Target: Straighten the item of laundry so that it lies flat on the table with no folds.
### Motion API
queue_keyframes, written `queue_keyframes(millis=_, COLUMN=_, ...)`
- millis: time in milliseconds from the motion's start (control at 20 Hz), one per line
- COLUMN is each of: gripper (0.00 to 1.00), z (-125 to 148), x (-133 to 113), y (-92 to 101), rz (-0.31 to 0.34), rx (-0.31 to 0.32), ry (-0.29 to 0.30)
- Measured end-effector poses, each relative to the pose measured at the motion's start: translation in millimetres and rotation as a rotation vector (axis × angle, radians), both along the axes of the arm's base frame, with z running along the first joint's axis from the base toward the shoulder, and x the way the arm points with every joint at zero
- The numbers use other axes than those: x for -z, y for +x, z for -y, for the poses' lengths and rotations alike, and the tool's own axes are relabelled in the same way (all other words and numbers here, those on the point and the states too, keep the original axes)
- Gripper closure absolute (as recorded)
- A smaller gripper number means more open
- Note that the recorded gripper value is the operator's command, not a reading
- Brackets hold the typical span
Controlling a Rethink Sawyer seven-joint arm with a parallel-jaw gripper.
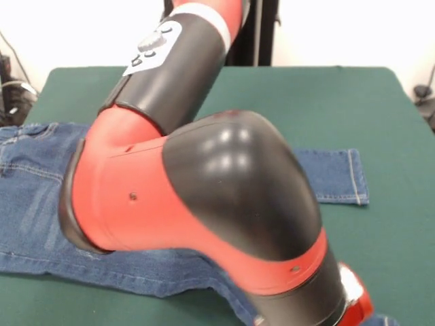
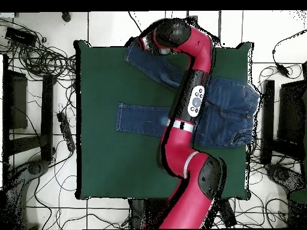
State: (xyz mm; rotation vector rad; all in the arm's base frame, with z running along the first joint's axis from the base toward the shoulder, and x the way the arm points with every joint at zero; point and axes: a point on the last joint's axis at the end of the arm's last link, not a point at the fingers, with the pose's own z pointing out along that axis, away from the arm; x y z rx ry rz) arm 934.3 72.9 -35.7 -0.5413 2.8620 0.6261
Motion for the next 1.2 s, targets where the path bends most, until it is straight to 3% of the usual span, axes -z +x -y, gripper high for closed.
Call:
queue_keyframes(millis=400, gripper=1.0, z=-23, x=-18, y=-24.3, rz=-0.016, rx=-0.136, ry=0.035)
queue_keyframes(millis=700, gripper=1.0, z=-35, x=-66, y=-33.4, rz=0.004, rx=-0.246, ry=0.043)
queue_keyframes(millis=750, gripper=1.0, z=-37, x=-83, y=-32.5, rz=0.022, rx=-0.266, ry=0.042)
queue_keyframes(millis=1050, gripper=1.0, z=-40, x=-117, y=-22.3, rz=0.085, rx=-0.275, ry=0.023)
queue_keyframes(millis=1200, gripper=1.0, z=-47, x=-123, y=-11.7, rz=0.158, rx=-0.256, ry=-0.01)
